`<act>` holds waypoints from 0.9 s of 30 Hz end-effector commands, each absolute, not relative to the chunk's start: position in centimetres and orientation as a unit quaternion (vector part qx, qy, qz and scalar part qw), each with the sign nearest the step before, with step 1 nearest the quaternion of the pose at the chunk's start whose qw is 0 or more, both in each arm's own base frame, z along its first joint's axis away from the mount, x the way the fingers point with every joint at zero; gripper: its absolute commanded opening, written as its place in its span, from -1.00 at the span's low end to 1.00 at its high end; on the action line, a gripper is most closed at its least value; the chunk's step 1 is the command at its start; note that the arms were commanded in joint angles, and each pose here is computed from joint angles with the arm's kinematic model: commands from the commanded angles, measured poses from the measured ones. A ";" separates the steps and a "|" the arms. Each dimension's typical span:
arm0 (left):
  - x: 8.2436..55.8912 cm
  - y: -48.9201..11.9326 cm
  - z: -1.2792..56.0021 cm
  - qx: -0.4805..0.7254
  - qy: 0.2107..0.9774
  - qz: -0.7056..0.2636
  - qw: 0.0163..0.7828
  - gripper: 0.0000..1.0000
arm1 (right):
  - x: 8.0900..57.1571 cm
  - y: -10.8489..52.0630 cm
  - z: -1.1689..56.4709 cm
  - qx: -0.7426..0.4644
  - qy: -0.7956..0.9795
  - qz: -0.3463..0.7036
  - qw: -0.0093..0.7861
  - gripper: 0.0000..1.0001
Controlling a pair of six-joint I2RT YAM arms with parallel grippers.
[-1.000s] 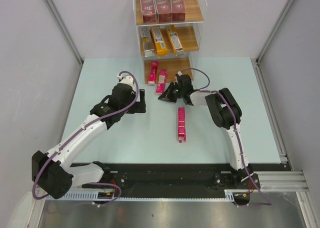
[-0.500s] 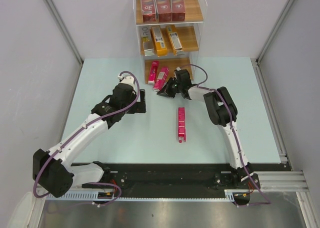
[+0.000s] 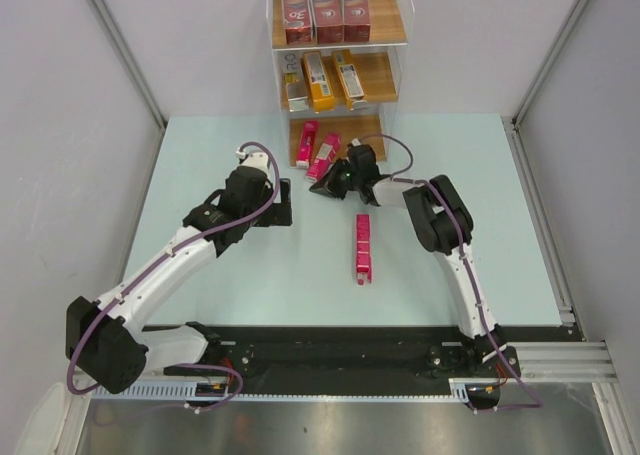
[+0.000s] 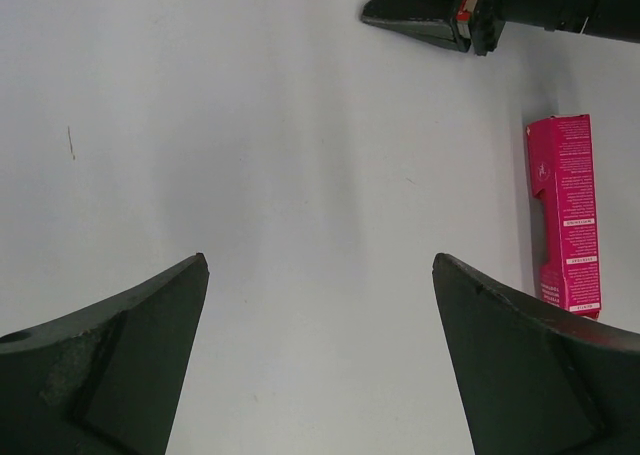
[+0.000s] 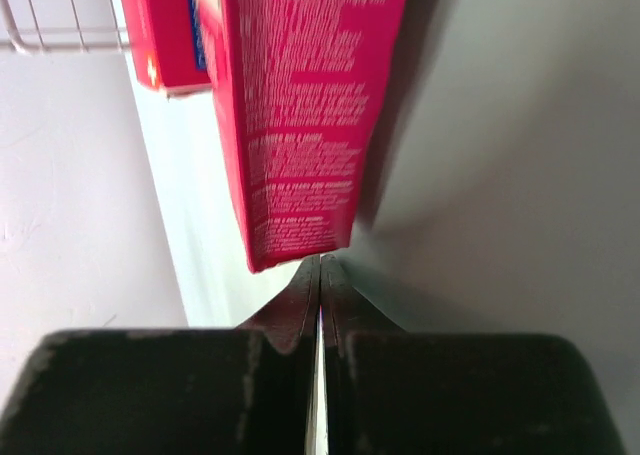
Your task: Place and organize the toothpastes onto the shelf
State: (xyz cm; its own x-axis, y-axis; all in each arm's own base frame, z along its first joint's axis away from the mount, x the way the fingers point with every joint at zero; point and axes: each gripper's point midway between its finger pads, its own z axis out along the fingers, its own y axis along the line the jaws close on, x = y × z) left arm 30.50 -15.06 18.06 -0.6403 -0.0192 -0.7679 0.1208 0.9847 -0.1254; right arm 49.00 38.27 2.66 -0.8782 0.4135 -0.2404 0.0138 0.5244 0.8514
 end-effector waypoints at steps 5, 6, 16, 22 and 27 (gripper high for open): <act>30.6 -14.9 18.2 0.026 0.898 -0.078 0.433 0.99 | 45.8 42.9 4.2 0.137 0.829 0.500 0.208 -0.99; 30.5 -14.8 18.1 0.025 0.898 -0.077 0.432 0.99 | 45.6 43.1 4.3 0.139 0.828 0.501 0.210 -0.99; 30.4 -14.7 17.7 0.027 0.899 -0.076 0.431 0.99 | 48.5 41.0 2.3 0.217 0.817 0.477 0.240 -1.00; 30.3 -14.6 17.8 0.026 0.898 -0.074 0.433 0.99 | 50.6 38.2 3.1 0.276 0.789 0.474 0.278 -1.00; 30.1 -14.5 17.7 0.027 0.899 -0.072 0.431 0.99 | 52.6 36.5 4.2 0.304 0.756 0.491 0.307 -1.00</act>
State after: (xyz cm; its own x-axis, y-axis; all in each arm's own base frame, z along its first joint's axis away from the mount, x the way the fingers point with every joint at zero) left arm 30.19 -14.59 16.98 -0.6535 -0.0099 -0.7569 0.1083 0.9884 -0.1064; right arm 50.06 38.87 2.62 -0.7323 0.6637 -0.1525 0.1486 0.3742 0.9153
